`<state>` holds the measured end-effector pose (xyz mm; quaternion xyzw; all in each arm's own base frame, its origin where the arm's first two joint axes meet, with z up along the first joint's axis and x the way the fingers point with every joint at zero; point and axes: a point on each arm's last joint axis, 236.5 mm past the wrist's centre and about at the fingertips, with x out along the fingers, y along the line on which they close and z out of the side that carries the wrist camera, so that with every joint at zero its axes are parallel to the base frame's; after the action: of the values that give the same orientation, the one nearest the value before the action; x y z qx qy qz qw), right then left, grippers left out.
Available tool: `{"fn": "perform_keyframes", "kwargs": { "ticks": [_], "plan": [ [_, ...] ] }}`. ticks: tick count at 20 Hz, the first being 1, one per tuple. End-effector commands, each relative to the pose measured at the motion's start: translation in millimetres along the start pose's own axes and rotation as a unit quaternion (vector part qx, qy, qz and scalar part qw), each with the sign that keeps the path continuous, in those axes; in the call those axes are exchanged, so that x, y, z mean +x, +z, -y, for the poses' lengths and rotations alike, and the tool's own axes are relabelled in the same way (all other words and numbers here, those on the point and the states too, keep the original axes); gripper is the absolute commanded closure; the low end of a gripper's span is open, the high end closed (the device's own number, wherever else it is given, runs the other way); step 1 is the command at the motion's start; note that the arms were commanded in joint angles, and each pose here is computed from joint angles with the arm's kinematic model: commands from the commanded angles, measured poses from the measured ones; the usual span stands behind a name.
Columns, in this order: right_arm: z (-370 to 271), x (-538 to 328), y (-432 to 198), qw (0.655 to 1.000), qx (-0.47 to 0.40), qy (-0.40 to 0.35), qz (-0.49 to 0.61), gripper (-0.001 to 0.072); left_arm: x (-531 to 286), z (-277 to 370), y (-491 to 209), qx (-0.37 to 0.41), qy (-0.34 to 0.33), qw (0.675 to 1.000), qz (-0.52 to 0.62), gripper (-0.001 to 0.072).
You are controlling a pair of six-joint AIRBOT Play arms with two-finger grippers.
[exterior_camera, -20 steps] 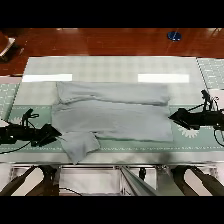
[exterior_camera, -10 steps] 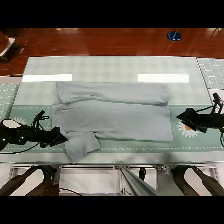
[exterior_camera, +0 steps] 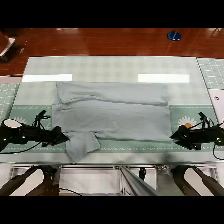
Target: Fold the shirts.
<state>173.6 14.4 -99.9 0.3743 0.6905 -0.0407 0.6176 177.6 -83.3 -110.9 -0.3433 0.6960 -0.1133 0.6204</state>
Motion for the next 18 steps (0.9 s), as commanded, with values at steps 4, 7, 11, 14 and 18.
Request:
{"fn": "perform_keyframes", "kwargs": {
  "ticks": [4, 7, 11, 14, 18],
  "plan": [
    [-39, 28, 18, 0.998, 0.0, 0.054, 0.009, 0.032, 0, -1, 2, 0.0, 0.001, 1.0, 0.005, 0.068],
    [-70, 20, 30, 0.994, -0.06, 0.089, 0.023, 0.0696, -10, 9, 16, 0.01, -0.006, 1.0, 0.02, 0.068],
    [-96, -16, 71, 0.987, -0.09, 0.1, 0.084, 0.0695, -57, 65, 79, 0.044, -0.061, 0.991, 0.113, 0.068],
    [-117, -37, 104, 0.983, -0.107, 0.108, 0.101, 0.0695, -85, 101, 127, 0.084, -0.068, 0.98, 0.165, 0.068],
    [-150, -47, 151, 0.978, -0.108, 0.145, 0.106, 0.0695, -78, 131, 188, 0.086, -0.068, 0.981, 0.163, 0.068]
  ]
}}
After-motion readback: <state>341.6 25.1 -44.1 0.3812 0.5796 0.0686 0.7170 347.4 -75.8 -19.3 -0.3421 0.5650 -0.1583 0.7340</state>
